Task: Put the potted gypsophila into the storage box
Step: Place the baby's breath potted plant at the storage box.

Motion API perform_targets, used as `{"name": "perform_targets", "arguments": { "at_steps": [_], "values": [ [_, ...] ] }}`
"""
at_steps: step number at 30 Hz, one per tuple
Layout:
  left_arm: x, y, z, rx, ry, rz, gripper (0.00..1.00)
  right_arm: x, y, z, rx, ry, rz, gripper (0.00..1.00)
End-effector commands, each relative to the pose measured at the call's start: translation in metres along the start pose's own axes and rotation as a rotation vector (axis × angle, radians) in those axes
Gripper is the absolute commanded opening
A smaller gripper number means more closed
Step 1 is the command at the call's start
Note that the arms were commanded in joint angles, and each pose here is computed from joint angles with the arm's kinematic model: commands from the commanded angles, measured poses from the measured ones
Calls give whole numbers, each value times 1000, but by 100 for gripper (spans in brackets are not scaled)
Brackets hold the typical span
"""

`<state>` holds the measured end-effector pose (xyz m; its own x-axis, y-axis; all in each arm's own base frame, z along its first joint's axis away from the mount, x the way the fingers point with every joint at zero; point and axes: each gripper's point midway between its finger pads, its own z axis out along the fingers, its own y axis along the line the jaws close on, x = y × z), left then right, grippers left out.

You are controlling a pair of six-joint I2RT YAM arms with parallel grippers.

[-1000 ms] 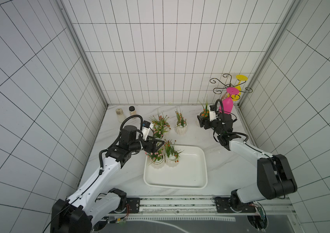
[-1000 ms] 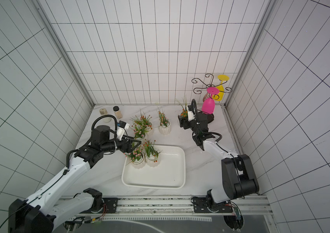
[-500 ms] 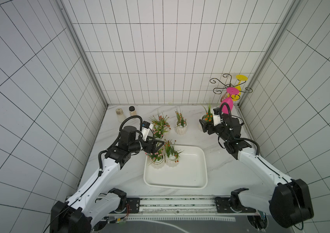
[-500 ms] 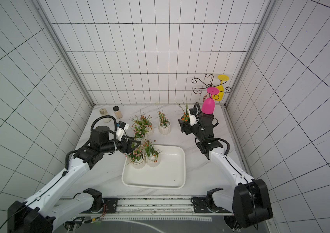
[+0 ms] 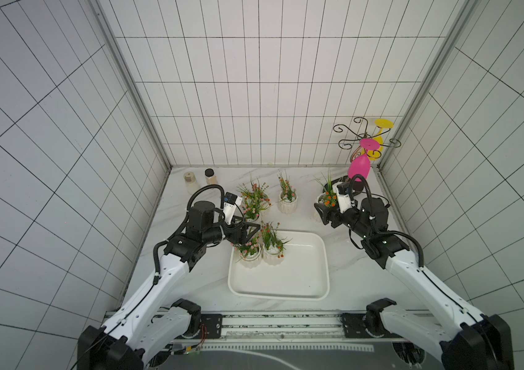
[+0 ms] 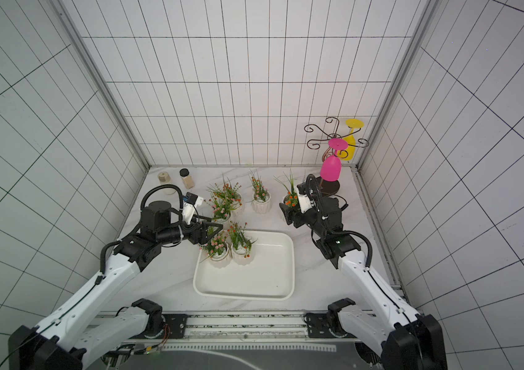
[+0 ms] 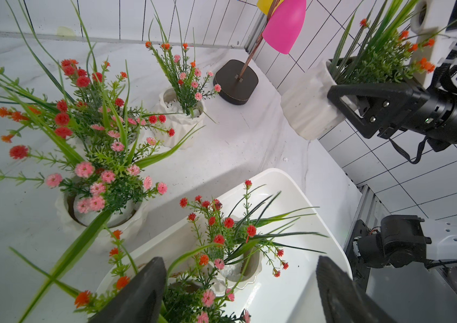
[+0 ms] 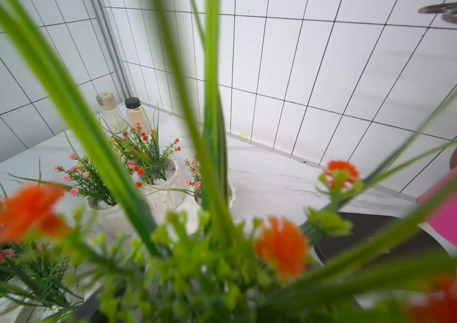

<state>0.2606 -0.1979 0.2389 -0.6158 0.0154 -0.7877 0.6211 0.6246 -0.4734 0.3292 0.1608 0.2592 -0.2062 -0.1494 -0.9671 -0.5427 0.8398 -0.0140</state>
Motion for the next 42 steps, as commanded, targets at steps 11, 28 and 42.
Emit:
{"name": "perform_targets", "arguments": {
  "at_steps": [11,28,42],
  "values": [
    [-8,-21,-7,44,-52,87,82,14,50,-12,-158,1,-45,69],
    [14,-37,5,42,25,163,83,66,95,-14,-335,73,-56,68],
    [20,-30,9,14,63,179,83,92,110,-12,-392,60,-105,66]
  ]
}}
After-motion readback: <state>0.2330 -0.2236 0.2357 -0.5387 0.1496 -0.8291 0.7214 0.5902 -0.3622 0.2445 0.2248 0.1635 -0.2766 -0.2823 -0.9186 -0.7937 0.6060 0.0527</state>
